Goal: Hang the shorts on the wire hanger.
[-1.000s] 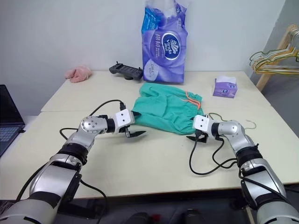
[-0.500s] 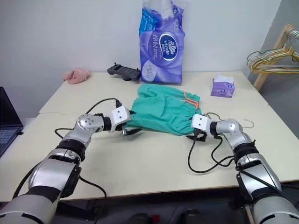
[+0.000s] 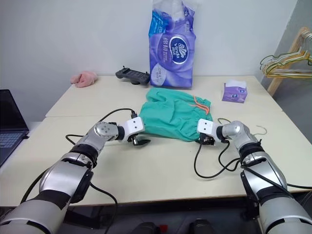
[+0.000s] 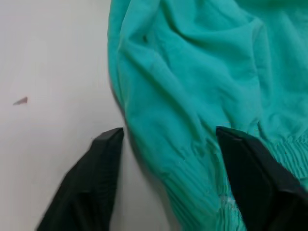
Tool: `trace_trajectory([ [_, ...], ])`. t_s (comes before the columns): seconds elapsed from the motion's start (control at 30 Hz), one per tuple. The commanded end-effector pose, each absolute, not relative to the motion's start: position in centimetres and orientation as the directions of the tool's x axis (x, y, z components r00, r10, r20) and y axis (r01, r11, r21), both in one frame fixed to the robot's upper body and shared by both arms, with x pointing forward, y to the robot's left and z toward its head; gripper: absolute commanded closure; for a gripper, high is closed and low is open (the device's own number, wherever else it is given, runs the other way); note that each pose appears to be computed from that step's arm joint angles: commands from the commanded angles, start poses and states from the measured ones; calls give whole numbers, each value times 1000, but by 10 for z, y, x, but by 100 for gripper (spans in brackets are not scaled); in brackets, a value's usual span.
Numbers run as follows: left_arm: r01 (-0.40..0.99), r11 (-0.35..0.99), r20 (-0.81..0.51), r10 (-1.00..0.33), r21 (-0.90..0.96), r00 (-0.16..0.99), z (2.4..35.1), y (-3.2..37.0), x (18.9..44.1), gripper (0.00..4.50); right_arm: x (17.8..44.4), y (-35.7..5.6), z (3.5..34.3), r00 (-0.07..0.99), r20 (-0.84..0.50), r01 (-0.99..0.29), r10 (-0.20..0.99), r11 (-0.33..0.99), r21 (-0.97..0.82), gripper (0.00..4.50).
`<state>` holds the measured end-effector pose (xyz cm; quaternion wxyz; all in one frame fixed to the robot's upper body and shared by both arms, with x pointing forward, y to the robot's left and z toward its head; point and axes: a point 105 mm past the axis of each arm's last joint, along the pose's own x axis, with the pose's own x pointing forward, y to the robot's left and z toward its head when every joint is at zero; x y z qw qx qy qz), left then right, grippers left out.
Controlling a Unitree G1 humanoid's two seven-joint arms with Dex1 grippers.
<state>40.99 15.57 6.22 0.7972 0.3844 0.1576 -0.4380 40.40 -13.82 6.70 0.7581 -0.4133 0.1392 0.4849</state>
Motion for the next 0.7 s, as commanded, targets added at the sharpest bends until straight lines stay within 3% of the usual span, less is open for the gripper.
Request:
trace_trajectory([
  [0.03, 816, 312, -594, -566, 487, 572, 70, 159, 413, 187, 411, -143, 83, 524, -589, -825, 615, 196, -530, 273],
  [0.2, 814, 311, -603, -552, 492, 575, 68, 167, 412, 347, 414, -148, 86, 552, -575, -806, 604, 210, -554, 449],
  [0.3, 814, 308, -602, -555, 492, 574, 68, 168, 411, 439, 414, -148, 88, 558, -568, -801, 605, 214, -559, 450],
  [0.47, 821, 277, -585, -591, 499, 555, 71, 176, 403, 447, 402, -143, 90, 506, -544, -814, 669, 161, -559, 450],
  [0.53, 874, 202, -602, -655, 442, 456, 66, 184, 382, 447, 380, -139, 88, 423, -536, -846, 730, 108, -521, 450],
  [0.6, 935, 73, -647, -703, 346, 294, 58, 198, 345, 447, 343, -142, 81, 318, -569, -889, 758, 30, -457, 450],
  [0.7, 990, -86, -724, -690, 108, 19, 65, 224, 265, 447, 279, -154, 77, 134, -654, -956, 745, -77, -284, 450],
])
